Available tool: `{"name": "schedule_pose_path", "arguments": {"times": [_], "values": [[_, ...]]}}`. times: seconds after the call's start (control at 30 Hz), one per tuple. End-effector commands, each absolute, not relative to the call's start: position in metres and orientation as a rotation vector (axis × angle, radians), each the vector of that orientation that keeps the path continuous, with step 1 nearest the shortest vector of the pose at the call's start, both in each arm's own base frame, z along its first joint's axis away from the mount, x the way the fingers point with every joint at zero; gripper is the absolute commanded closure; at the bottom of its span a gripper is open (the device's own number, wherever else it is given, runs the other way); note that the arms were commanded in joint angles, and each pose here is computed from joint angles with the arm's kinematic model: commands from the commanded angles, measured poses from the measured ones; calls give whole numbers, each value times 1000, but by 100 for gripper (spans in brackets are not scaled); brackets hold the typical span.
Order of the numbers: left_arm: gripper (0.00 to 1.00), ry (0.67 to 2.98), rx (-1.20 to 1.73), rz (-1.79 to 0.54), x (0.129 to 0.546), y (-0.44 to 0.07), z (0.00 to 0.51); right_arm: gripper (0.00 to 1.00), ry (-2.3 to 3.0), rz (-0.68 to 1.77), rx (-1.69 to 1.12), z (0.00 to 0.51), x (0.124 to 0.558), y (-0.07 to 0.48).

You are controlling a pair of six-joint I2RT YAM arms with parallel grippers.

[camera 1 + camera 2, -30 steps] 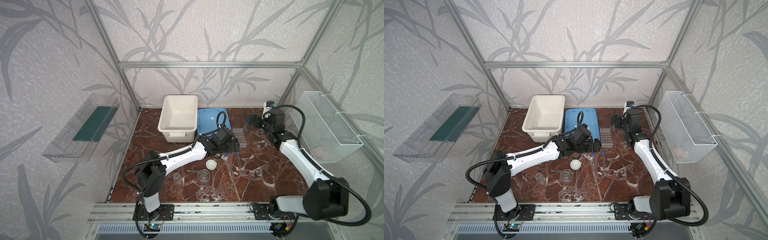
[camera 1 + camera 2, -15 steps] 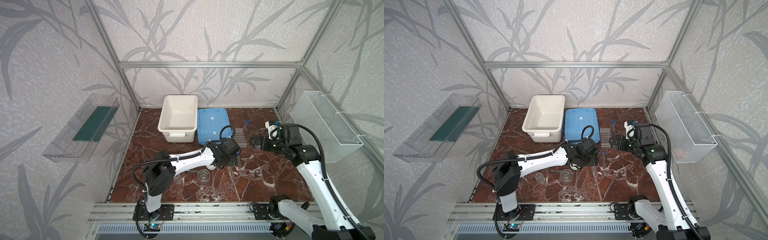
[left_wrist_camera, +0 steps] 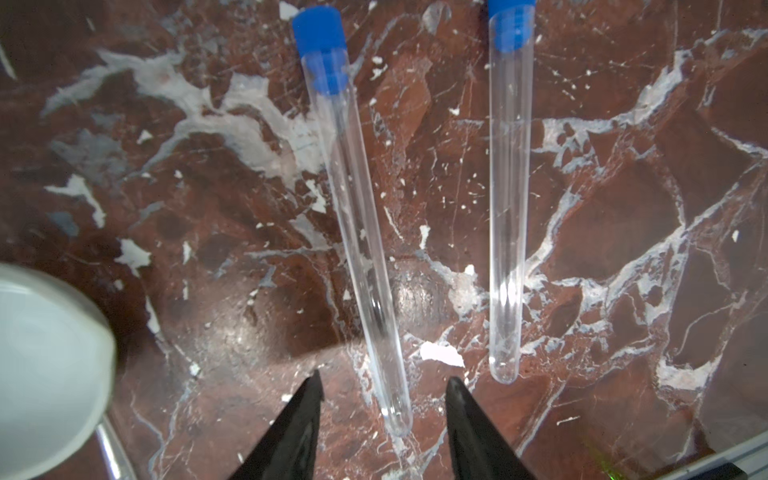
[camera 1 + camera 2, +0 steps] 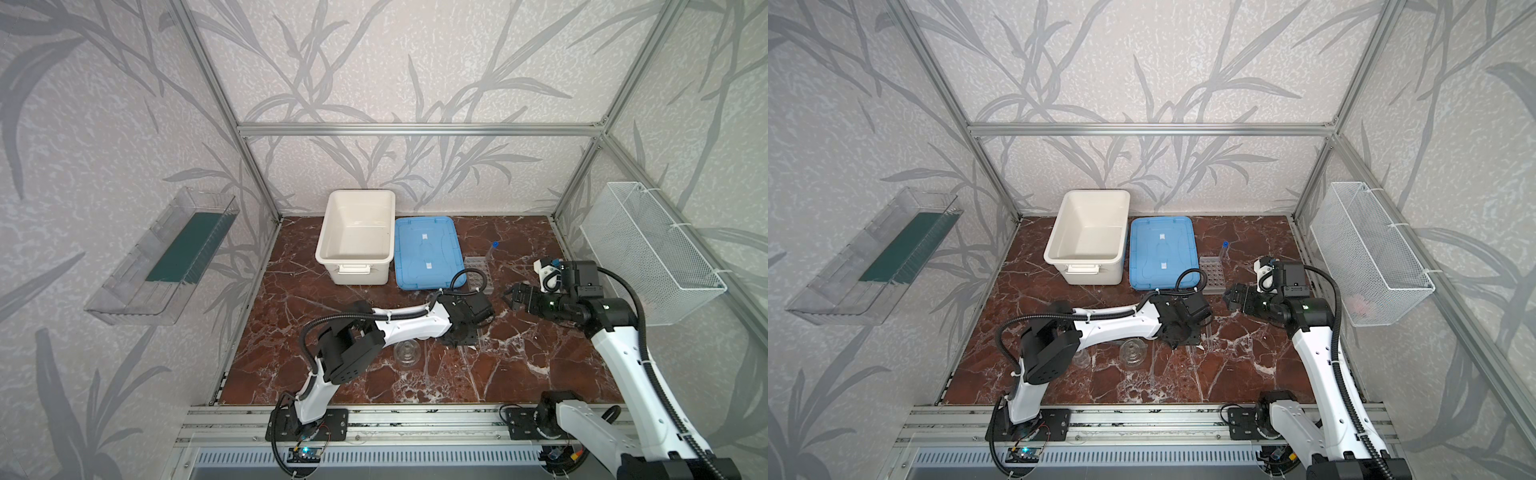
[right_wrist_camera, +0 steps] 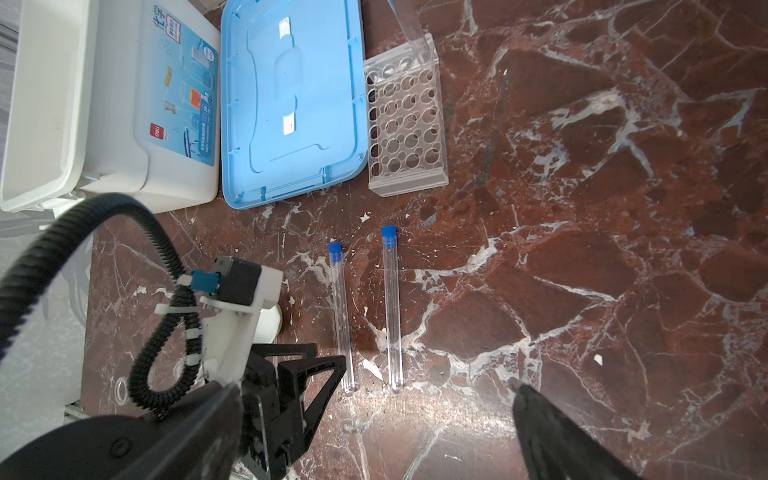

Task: Organize the chemistry lab equipment
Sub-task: 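Grasp the next blue-capped tube with the left gripper while the right arm draws back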

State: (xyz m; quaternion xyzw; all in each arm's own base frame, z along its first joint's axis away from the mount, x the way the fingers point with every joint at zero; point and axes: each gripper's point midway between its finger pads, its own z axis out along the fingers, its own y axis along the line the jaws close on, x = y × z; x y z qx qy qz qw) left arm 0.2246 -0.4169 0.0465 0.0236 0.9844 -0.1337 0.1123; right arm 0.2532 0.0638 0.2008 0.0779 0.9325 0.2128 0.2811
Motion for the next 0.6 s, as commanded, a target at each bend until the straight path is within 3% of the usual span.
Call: {"name": "schedule_pose_path", "arguments": {"times": [0.0,0.23,0.57], "values": [[52,2906,95,-273,222,-406,41,0,2464,578,181,208,252,65],[60,2918,132,-172,224,-400,30,0,2420,490,187,216,249,54],[62,2921,142,-157,225,-402,21,0,2377,475,205,223,248,50]]}}
